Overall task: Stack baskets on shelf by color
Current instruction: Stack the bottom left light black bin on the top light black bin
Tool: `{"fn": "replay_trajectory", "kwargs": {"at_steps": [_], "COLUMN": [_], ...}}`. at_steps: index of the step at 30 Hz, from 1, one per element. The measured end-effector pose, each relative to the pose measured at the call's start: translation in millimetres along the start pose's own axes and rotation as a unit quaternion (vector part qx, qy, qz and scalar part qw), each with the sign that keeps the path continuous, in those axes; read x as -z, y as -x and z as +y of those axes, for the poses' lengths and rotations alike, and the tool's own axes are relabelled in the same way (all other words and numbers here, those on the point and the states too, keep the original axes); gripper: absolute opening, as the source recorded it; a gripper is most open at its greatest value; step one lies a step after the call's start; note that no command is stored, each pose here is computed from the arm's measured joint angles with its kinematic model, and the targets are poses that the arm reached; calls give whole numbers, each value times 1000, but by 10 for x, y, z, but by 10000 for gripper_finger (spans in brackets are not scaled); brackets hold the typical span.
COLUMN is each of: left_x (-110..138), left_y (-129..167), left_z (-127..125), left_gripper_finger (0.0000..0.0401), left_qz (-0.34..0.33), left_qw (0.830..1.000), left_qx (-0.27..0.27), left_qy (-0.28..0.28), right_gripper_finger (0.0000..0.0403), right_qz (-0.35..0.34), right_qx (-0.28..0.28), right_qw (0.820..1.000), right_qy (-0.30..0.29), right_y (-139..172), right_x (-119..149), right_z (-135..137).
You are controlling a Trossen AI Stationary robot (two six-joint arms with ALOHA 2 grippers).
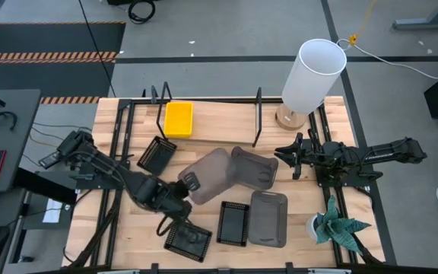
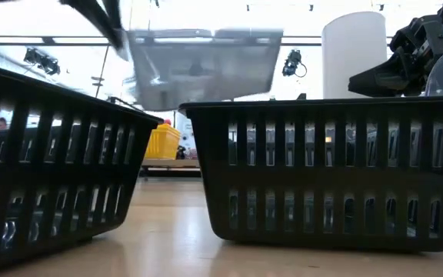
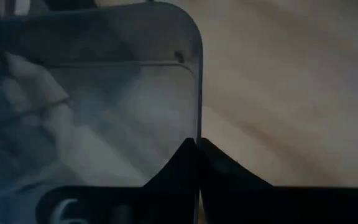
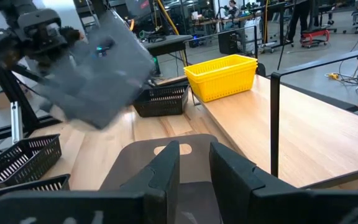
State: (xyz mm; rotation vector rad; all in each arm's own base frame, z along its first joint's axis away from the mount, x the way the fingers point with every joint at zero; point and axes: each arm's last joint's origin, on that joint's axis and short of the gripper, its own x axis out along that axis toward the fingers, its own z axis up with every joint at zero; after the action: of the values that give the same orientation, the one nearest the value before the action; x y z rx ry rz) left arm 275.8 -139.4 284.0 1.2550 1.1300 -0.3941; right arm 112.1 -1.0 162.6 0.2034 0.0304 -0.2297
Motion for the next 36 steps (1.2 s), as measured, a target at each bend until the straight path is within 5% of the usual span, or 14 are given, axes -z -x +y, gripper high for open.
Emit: {"fn": "replay_trajectory", "kwargs": {"at_steps": [8, 20, 29, 36], "left_x": [206, 423, 433, 507], "left_y": [-207, -499, -883, -983], "left_z": [352, 871, 998, 1011], "left_gripper_finger": [7, 7, 6, 6], "left_qz": [11, -34, -34, -79], "left_qw": [993, 953, 930, 928], "left_qx": [-35, -117, -116, -94], "left_qy": [-111, -278, -347, -351], "right_gripper_finger": [93, 93, 93, 93], "right_qz": [0, 0, 0, 1], "right_qx": [0, 0, -1, -1], "right_qw": [1000, 1000, 1000, 1000], "right_qy": [0, 0, 0, 0], "right_y": [0, 0, -4, -4], "right_x": [0, 0, -1, 1], "right_z": [0, 0, 2, 2]}}
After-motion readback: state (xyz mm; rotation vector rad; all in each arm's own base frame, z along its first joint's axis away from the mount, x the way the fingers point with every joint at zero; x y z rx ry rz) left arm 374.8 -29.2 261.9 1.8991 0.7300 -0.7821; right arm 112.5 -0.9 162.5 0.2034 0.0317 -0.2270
